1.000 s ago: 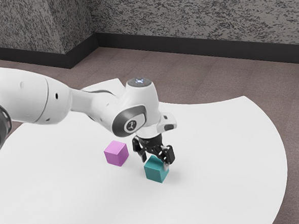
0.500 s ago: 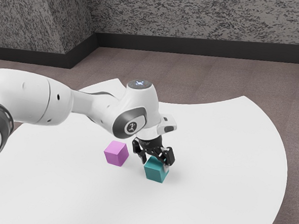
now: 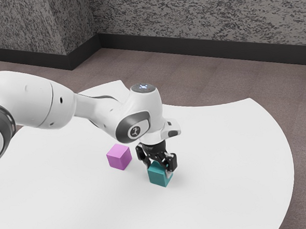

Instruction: Pick up the blue block with one arm, and put the blue block on the pink block with one arm

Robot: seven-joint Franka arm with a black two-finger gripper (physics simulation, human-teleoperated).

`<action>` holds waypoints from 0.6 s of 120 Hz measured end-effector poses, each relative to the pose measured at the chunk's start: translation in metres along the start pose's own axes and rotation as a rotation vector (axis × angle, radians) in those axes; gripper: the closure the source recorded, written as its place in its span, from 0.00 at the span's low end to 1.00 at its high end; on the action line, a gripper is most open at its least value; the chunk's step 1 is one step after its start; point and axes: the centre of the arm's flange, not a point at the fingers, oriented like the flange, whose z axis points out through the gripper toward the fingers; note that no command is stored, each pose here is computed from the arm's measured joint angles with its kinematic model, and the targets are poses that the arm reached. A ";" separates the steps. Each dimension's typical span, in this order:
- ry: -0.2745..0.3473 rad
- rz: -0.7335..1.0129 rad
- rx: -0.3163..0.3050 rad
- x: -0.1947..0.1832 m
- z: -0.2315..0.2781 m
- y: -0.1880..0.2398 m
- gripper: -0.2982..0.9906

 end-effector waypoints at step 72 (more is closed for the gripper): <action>0.016 -0.003 -0.002 0.002 -0.002 0.000 0.47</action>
